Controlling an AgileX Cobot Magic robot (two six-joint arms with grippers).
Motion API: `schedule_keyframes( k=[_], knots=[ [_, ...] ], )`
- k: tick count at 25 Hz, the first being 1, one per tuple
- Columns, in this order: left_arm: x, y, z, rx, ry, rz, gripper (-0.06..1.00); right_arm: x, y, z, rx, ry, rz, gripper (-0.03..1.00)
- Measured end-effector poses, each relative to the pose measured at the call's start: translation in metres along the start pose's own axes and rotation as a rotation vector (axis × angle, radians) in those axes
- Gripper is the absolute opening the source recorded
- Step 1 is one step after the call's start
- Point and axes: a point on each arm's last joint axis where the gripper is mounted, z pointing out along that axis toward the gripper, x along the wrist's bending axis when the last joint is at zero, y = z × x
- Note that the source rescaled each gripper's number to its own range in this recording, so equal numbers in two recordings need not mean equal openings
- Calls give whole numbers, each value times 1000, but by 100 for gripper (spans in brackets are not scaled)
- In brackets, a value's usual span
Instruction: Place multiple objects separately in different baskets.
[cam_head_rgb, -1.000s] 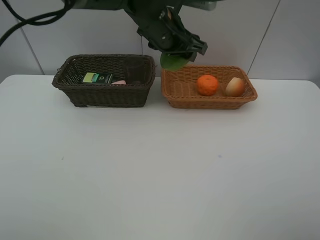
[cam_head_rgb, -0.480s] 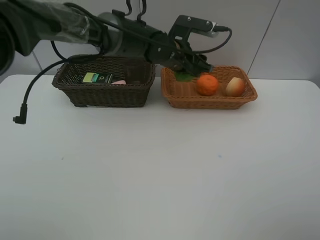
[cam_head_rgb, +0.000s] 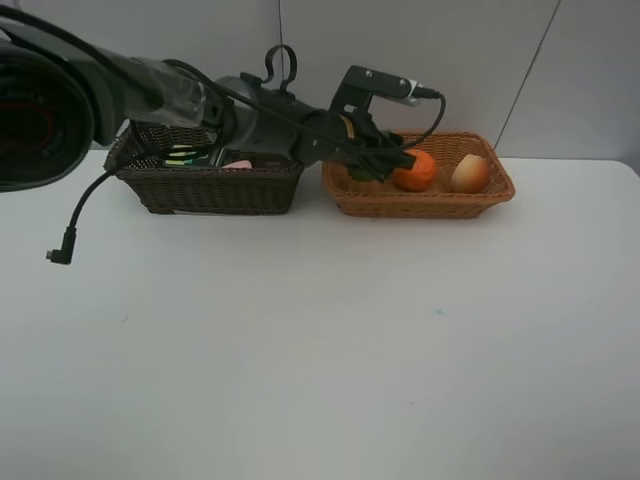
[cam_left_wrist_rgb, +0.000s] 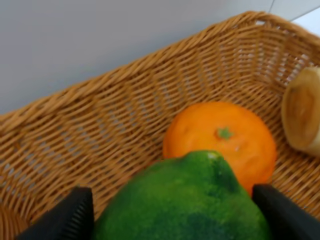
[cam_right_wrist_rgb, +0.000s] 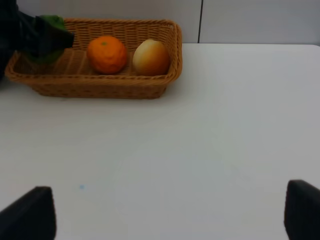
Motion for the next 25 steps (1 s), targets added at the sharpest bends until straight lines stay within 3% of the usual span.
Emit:
schedule_keyframes(
  k=[12,17,25],
  knots=[
    [4,-6,3,18,8,-3,80,0,0,0,0,-1,-1,97],
    [4,-5,3,1,5,-3,98,0,0,0,0,-1,-1,97],
    [3,15,-10,1,12,-3,100,0,0,0,0,-1,-1,97]
  ],
)
